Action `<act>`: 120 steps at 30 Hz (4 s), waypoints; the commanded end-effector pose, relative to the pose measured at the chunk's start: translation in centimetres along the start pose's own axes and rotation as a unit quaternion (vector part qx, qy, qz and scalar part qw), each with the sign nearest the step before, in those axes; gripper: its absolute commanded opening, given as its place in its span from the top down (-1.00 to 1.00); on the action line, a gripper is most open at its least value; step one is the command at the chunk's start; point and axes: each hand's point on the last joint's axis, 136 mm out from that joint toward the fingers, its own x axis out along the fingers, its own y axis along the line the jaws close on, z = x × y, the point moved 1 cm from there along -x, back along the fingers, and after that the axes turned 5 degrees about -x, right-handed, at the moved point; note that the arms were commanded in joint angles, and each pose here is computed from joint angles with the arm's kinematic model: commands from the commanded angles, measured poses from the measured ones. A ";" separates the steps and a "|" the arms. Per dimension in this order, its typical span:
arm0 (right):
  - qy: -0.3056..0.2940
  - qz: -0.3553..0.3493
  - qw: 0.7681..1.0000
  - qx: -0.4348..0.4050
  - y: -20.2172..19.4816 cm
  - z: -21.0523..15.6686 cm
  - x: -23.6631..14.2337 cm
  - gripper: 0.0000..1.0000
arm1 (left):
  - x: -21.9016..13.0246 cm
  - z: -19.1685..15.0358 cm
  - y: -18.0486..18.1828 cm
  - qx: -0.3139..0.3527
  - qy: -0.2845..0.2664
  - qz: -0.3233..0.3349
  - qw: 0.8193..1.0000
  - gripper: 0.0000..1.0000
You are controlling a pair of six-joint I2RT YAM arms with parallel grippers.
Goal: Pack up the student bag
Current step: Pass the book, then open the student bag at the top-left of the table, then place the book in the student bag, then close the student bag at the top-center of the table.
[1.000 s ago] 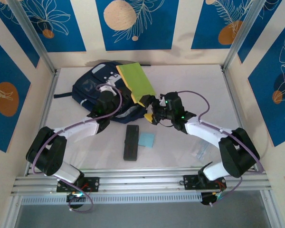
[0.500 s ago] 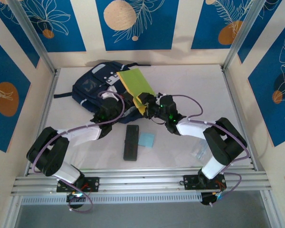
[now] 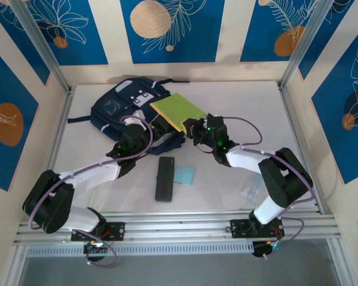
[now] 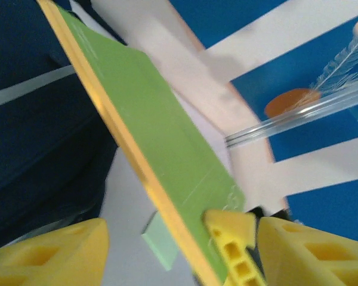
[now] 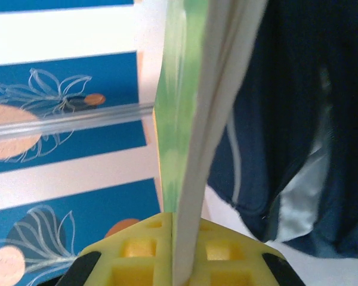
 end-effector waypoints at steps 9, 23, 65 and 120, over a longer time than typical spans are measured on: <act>0.004 -0.080 0.995 -0.067 -2.1 6.0 -6.2 1.00 | 0.8 -2.9 4.3 0.328 0.185 0.130 0.917 -0.43; -0.030 -0.136 0.983 -0.118 -3.7 7.2 -13.6 1.00 | 4.9 -4.2 11.9 0.365 0.278 0.242 0.855 -0.11; -0.014 -0.077 0.979 -0.188 -1.0 5.8 -15.3 1.00 | 5.3 0.4 1.9 0.364 0.250 0.163 0.882 1.00; 0.225 -0.176 0.941 -0.182 -6.1 0.3 -3.2 -0.32 | 8.7 -0.4 -2.2 0.239 0.216 0.037 0.946 0.74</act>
